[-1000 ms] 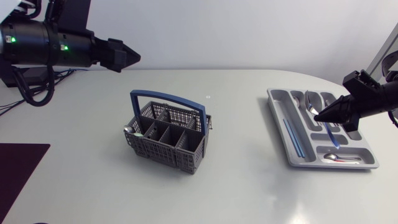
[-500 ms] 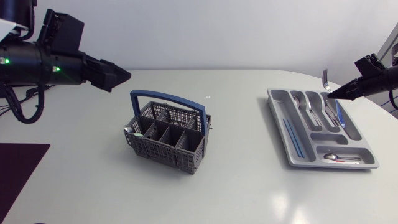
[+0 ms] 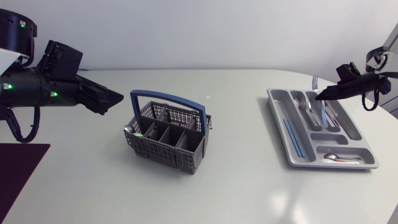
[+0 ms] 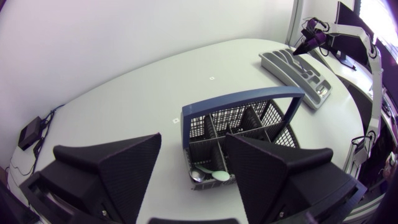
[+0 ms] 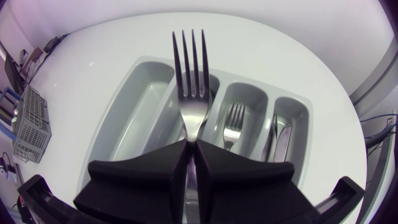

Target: Unload the cutlery basket into the drawer organizer.

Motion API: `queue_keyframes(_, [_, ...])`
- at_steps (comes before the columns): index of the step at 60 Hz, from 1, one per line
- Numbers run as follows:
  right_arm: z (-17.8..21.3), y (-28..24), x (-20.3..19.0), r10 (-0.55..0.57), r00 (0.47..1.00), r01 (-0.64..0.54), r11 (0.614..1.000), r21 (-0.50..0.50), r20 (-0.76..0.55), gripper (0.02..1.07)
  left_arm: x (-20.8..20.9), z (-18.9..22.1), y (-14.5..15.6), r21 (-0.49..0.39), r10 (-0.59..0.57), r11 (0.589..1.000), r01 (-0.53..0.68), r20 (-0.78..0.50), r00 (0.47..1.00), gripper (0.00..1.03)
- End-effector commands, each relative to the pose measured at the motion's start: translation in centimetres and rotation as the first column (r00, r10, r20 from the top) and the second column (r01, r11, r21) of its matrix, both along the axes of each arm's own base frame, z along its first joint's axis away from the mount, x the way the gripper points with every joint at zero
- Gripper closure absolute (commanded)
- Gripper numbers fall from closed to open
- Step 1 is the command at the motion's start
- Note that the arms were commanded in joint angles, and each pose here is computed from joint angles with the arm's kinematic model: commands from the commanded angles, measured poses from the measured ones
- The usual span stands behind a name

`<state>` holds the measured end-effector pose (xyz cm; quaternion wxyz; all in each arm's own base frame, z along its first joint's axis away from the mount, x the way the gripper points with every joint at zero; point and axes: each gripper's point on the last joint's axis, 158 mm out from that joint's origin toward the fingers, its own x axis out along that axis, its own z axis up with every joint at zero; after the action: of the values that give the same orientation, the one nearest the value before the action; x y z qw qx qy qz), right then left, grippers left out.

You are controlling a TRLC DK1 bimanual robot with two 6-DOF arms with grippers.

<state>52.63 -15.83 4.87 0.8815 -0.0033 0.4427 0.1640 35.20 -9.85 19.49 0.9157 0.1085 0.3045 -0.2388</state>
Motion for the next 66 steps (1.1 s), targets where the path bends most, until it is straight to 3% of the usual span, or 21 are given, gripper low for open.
queue_keyframes(1, [-1.4,-0.3,0.8,-0.059,0.998,0.059,0.998,0.008,-0.026,0.98,-0.6,-0.4,0.2,0.007,-0.019,1.000,0.019,0.006,1.000,0.30])
queue_keyframes(24, [-6.3,-2.6,0.2,-0.155,0.981,0.148,0.987,-0.069,-0.120,0.96,-1.1,-1.1,0.1,0.002,-0.030,1.000,0.030,0.003,1.000,0.30])
queue_keyframes(32, [-7.0,-3.0,-0.2,-0.172,0.975,0.160,0.983,-0.088,-0.142,0.75,-1.5,-0.7,0.2,0.002,-0.029,1.000,0.029,0.013,0.999,0.30])
queue_keyframes(36, [-6.6,-3.0,-0.4,-0.173,0.975,0.162,0.983,-0.089,-0.137,0.55,-1.7,-0.6,0.2,0.001,-0.028,1.000,0.028,0.014,1.000,0.30])
queue_keyframes(41, [-5.6,-2.9,-0.7,-0.177,0.976,0.166,0.982,-0.091,-0.127,0.40,-1.9,-0.4,0.5,0.006,-0.025,1.000,0.025,0.023,0.999,0.30])
queue_keyframes(52, [-1.5,-1.8,-2.2,-0.163,0.985,0.156,0.981,-0.111,-0.056,0.35,-3.1,-0.3,1.0,0.036,-0.038,0.999,0.037,0.030,0.999,0.30])
queue_keyframes(66, [3.5,5.2,-6.5,0.003,1.000,0.001,0.993,-0.116,0.029,0.34,-4.9,-2.4,1.0,0.101,-0.099,0.990,0.098,0.011,0.995,0.30])
